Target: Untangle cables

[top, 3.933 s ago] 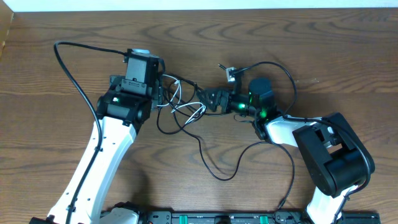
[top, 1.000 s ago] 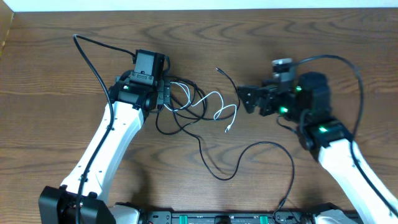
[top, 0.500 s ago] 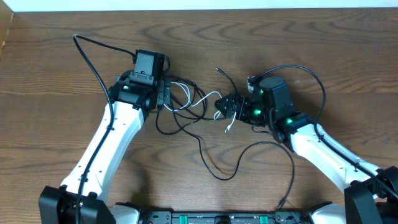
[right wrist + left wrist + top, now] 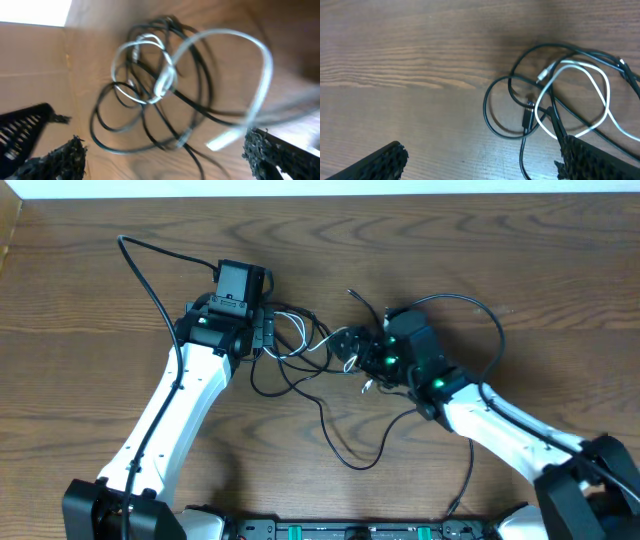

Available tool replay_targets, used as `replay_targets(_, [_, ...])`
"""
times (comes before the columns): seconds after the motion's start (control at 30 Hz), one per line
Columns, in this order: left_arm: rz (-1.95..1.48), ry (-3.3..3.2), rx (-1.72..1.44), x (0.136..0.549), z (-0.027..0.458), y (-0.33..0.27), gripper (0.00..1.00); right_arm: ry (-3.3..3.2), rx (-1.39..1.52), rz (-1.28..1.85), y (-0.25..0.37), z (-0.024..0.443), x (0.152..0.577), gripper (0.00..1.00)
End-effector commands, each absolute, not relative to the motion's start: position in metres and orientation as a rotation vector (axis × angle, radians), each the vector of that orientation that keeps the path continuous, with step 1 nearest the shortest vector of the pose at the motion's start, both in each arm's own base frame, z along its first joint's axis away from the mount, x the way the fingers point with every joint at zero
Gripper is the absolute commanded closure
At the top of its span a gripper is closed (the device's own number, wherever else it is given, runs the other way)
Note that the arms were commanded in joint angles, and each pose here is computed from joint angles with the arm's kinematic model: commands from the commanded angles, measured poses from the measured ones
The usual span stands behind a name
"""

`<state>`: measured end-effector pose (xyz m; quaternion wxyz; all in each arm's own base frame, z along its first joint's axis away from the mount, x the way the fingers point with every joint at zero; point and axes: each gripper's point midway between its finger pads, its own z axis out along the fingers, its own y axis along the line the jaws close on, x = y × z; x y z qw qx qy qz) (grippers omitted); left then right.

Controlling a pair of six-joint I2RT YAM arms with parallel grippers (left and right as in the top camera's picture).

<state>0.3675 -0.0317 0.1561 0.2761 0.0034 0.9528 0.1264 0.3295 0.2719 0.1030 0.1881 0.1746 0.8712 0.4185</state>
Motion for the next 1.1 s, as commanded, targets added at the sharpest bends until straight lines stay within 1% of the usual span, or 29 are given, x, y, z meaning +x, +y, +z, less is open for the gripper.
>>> replay_targets(0.0, [0.342,2.557,-0.012,0.369,0.157,-0.029,0.02,2.42,0.644,1.147,0.276,0.086,0.341,0.01])
replay_targets(0.13, [0.342,2.557,-0.012,0.369,0.157,-0.029,0.02,2.399,0.746,1.141,0.277,0.067,0.351,0.02])
replay_targets(0.2, [0.341,2.557,-0.013,0.369,0.157,-0.029,0.02,2.391,0.754,1.145,0.278,0.06,0.355,0.02])
replay_targets(0.4, [0.342,2.557,-0.012,0.369,0.157,-0.029,0.01,2.326,0.73,1.19,0.285,0.06,0.368,0.02])
replay_targets(0.53, [0.342,2.557,-0.012,0.369,0.157,-0.029,0.01,2.3,0.767,1.163,0.282,0.055,0.373,0.03])
replay_targets(0.67, [0.342,2.558,-0.012,0.369,0.157,-0.029,0.01,2.29,0.822,1.147,0.278,0.05,0.375,0.09])
replay_targets(0.7, [0.342,2.557,-0.012,0.369,0.157,-0.029,0.01,2.286,0.829,1.144,0.278,0.05,0.376,0.12])
replay_targets(0.83, [0.342,2.557,-0.012,0.369,0.157,-0.029,0.01,2.28,0.833,1.147,0.278,0.051,0.376,0.28])
replay_targets(0.9, [0.342,2.558,-0.012,0.369,0.157,-0.029,0.01,2.277,0.837,1.141,0.278,0.051,0.376,0.34])
replay_targets(0.97, [0.341,2.557,-0.013,0.369,0.157,-0.029,0.01,2.269,0.839,1.125,0.278,0.05,0.376,0.37])
replay_targets(1.07, [0.342,2.558,-0.013,0.369,0.157,-0.029,0.01,2.256,0.837,1.094,0.28,0.05,0.375,0.38])
